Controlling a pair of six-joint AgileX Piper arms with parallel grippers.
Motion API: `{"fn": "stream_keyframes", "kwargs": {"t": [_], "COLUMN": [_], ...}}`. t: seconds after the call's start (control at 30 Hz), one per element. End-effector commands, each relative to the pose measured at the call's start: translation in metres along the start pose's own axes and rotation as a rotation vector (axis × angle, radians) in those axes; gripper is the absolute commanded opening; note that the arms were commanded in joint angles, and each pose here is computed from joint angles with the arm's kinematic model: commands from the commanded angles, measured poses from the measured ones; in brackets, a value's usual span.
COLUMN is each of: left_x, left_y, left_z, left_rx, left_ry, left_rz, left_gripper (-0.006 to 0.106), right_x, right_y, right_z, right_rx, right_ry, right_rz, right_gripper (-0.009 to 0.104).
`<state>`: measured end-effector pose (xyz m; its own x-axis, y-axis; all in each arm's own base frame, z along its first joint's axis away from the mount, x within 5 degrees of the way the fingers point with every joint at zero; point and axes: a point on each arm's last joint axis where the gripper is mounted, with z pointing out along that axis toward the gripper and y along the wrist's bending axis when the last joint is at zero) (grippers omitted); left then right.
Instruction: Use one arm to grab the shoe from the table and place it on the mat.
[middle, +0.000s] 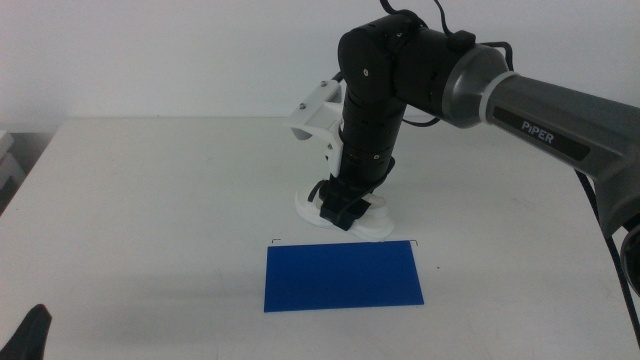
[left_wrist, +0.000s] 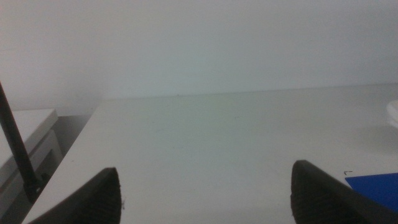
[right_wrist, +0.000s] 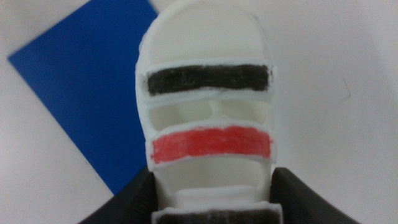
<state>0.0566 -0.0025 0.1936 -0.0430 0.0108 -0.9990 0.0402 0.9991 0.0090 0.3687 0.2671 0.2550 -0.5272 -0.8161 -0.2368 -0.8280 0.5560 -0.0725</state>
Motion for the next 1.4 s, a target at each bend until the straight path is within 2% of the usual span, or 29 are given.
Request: {"fn": "stream_keyframes", "kwargs": {"t": [0.0, 0.17, 0.3, 0.53, 1.03, 1.37], "left_x": [-0.006, -0.006, -0.006, -0.006, -0.006, -0.006], "left_y": [0.000, 0.000, 0.000, 0.000, 0.000, 0.000], "left_z": [-0.001, -0.001, -0.001, -0.001, -0.001, -0.001], "left_rx": [-0.001, -0.001, -0.001, -0.001, -0.001, -0.001], "left_ry": [-0.087, -0.087, -0.087, -0.087, -0.087, -0.087], "left_rz": [-0.014, -0.014, -0.014, -0.014, -0.014, -0.014], "left_gripper": [0.094, 0.094, 0.094, 0.094, 0.094, 0.094], "right_x": [-0.001, 0.000, -0.001, -0.003, -0.002, -0.001], "right_y": [0.000, 0.002, 0.004, 0.007, 0.010, 0.011], "right_z": [-0.040, -0.040, -0.040, -0.037, 0.033, 0.049], "right_rx": [0.043, 0.029, 0.013, -0.017, -0.083, -0.113], "right_ry": [-0.076, -0.063, -0.075, -0.104, -0.021, 0.005], "right_rz": [-0.127, -0.457, -0.597, -0.554, -0.476, -0.442], "right_gripper": [-0.004, -0.004, -0.004, -0.004, -0.004, -0.002]}}
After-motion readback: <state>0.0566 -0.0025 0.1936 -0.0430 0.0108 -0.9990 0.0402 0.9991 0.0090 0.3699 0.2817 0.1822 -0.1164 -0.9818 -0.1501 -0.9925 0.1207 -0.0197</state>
